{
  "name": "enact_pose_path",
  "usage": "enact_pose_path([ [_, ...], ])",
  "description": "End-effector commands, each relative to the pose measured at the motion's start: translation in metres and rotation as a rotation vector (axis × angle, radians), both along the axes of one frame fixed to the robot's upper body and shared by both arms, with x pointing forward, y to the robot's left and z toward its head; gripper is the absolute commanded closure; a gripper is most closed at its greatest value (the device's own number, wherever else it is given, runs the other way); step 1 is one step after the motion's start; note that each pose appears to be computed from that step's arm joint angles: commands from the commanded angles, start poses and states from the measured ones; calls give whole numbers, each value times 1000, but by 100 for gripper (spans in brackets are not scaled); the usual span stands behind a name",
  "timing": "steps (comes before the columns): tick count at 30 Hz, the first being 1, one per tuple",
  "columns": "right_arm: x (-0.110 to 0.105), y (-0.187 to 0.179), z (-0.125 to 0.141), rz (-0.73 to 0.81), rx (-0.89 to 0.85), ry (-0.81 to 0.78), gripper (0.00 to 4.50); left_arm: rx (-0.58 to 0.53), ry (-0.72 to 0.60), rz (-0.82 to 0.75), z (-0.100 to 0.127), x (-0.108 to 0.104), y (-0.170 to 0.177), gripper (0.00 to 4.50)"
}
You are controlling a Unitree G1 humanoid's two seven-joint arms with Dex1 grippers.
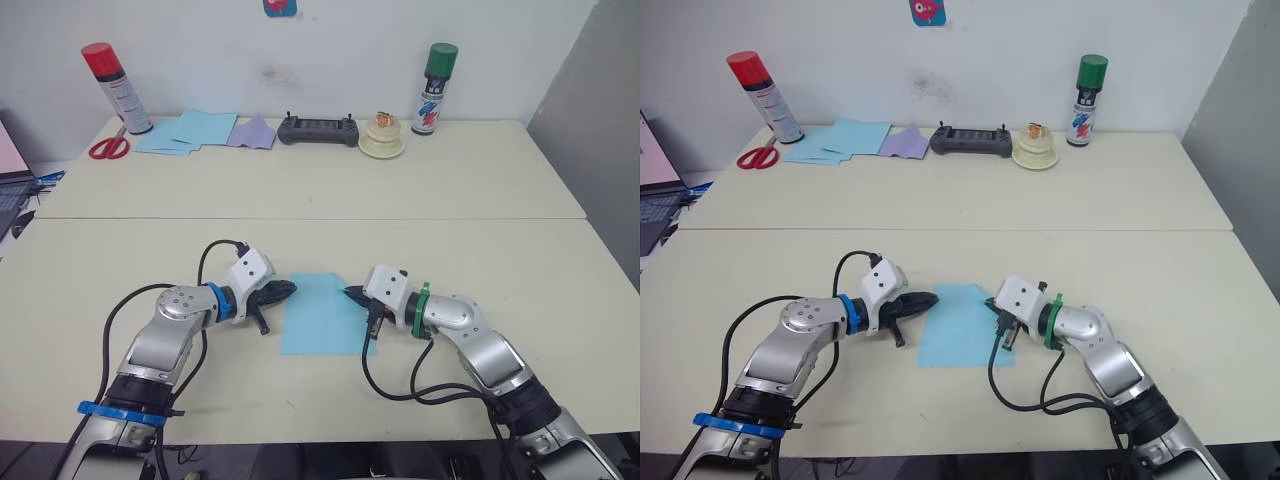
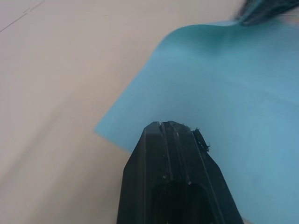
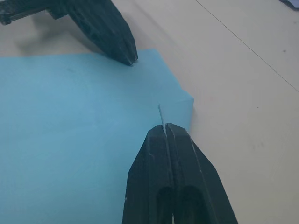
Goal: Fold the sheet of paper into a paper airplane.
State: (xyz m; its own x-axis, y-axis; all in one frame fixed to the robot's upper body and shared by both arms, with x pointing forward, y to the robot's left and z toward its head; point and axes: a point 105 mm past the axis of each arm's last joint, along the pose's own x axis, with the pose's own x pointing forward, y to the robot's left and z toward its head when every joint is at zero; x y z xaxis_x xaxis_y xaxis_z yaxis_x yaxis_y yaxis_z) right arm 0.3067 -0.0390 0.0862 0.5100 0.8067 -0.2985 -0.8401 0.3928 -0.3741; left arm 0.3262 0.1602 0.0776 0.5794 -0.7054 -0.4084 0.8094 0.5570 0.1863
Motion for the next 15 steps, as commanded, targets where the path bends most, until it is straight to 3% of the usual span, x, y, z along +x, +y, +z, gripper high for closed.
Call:
enact_pose_path([
  [1, 0, 8, 4, 29, 6, -10, 448, -17, 75, -17, -13, -8, -3, 450],
  [15, -12, 19, -7, 114, -39, -3, 448, 90, 73, -101, -29, -19, -5, 450],
])
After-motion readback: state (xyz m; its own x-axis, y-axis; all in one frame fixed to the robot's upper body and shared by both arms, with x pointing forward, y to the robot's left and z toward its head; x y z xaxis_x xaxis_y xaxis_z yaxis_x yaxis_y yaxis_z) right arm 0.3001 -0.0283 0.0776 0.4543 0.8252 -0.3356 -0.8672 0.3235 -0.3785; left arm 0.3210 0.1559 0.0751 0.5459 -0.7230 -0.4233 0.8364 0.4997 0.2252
